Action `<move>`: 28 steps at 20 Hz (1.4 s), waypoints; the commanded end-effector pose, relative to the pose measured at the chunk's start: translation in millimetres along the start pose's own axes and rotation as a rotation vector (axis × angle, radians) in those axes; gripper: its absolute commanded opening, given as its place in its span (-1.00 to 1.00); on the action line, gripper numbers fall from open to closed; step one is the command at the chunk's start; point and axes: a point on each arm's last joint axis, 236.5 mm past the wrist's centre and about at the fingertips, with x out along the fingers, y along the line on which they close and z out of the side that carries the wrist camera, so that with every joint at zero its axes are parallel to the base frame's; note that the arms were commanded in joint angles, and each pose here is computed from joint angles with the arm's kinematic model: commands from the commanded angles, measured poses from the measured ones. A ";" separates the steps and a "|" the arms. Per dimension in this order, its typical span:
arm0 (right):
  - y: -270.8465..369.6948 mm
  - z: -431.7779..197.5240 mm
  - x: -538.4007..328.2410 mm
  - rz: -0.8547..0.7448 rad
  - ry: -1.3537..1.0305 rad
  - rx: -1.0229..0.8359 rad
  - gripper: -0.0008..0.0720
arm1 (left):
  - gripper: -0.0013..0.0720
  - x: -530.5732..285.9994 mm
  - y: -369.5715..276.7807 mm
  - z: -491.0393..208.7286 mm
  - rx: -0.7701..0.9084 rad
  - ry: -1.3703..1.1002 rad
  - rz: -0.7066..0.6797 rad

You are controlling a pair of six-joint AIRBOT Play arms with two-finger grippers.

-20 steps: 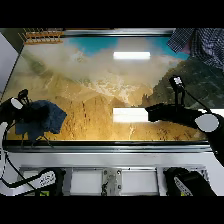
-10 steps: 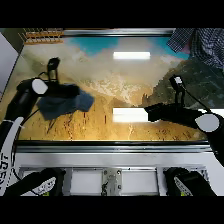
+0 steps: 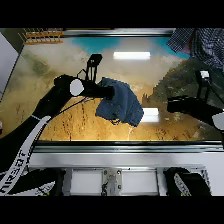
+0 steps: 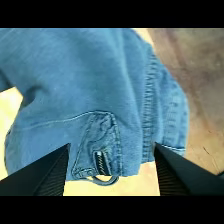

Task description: Fold the clothes and pants, and hang the long-sleeved shirts on hangers.

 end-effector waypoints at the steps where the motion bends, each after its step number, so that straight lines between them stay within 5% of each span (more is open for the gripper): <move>1: -30.8 -22.9 -9.0 -0.060 0.085 0.055 -0.88 | 0.49 12.6 60.8 -25.1 -0.235 0.055 0.100; 6: -33.5 -43.2 -2.0 -0.059 0.130 0.136 -0.88 | 0.49 47.3 131.9 -80.8 -0.566 0.106 0.147; 9: -30.8 -65.5 8.6 -0.040 0.202 0.220 -0.85 | 0.49 74.0 126.6 -89.5 -0.593 0.150 0.051; 10: -27.7 -75.0 13.6 -0.023 0.241 0.255 -0.67 | 0.49 82.7 119.0 -88.9 -0.570 0.166 0.013; 12: -17.3 -90.0 27.9 0.037 0.307 0.327 0.58 | 0.49 98.4 109.5 -92.3 -0.521 0.207 -0.004; 13: -11.2 -98.1 36.9 0.069 0.342 0.367 0.65 | 0.49 104.8 108.2 -93.8 -0.514 0.223 -0.005; 15: 1.5 -115.0 58.1 0.119 0.417 0.409 0.65 | 0.49 113.7 106.2 -96.6 -0.519 0.267 -0.013; 16: 8.5 -124.1 71.7 0.135 0.453 0.417 0.65 | -0.01 116.2 105.8 -95.0 -0.518 0.274 -0.016; 17: 15.8 -133.2 85.4 0.146 0.484 0.419 0.65 | -0.71 116.3 105.5 -91.5 -0.513 0.268 -0.017; 18: 25.6 -142.7 100.8 0.160 0.511 0.425 0.65 | -0.88 115.5 105.4 -88.2 -0.509 0.260 -0.018; 27: 109.1 -173.0 173.9 0.256 0.559 0.519 0.61 | -0.88 112.8 103.7 -87.1 -0.488 0.269 -0.026; 28: 112.8 -171.0 175.0 0.259 0.551 0.506 0.26 | -0.88 112.2 103.2 -87.7 -0.487 0.272 -0.027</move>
